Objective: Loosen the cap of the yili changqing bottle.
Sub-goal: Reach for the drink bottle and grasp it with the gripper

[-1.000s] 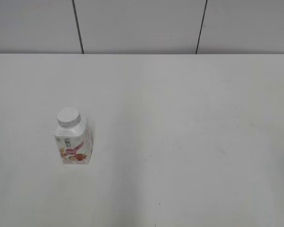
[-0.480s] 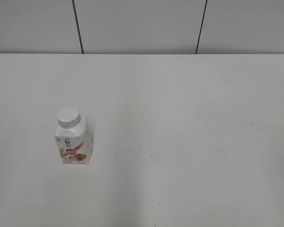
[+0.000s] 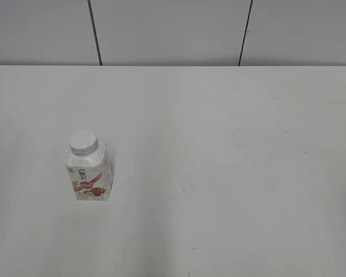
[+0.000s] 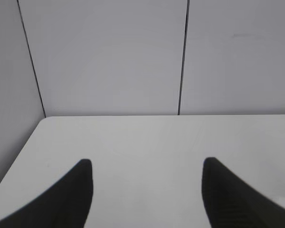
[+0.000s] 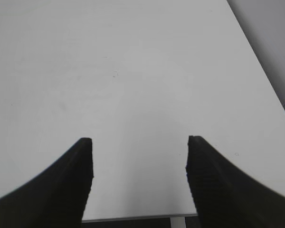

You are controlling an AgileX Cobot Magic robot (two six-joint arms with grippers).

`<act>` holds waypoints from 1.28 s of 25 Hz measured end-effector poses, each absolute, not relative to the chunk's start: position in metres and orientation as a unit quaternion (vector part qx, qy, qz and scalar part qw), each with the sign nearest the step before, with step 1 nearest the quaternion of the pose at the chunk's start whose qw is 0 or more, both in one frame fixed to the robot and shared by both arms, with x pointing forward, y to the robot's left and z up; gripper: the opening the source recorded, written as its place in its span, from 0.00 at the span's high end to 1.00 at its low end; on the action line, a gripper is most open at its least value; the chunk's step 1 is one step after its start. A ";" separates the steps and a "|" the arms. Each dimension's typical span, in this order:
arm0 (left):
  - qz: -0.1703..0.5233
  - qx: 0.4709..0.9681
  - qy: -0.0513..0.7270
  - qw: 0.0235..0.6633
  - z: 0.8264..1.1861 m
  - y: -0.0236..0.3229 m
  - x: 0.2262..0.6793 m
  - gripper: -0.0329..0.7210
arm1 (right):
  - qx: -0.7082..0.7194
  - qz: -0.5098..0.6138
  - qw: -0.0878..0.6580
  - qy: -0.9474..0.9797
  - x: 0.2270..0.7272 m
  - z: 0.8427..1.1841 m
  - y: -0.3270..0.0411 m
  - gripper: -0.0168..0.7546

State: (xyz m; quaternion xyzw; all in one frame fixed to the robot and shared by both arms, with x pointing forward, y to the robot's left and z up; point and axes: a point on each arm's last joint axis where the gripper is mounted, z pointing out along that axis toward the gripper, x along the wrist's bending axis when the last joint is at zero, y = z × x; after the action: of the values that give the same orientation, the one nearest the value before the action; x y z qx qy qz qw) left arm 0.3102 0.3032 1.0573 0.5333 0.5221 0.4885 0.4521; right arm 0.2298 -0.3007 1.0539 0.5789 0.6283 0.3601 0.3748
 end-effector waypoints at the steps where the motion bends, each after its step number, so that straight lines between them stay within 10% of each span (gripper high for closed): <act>1: 0.488 0.535 0.523 0.450 1.056 0.303 0.315 0.36 | 0.579 0.360 0.375 0.628 0.230 1.054 -0.301 0.34; 32: 0.469 0.550 0.547 0.422 1.017 0.309 0.423 0.41 | 0.579 0.353 0.381 0.628 0.230 1.054 -0.302 0.34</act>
State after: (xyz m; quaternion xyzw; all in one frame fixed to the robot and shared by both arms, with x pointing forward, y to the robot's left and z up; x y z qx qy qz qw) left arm 0.4234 0.3094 1.0174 0.5495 0.5473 0.4692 0.4224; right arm 0.2299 -0.3022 1.0539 0.5793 0.6278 0.3534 0.3813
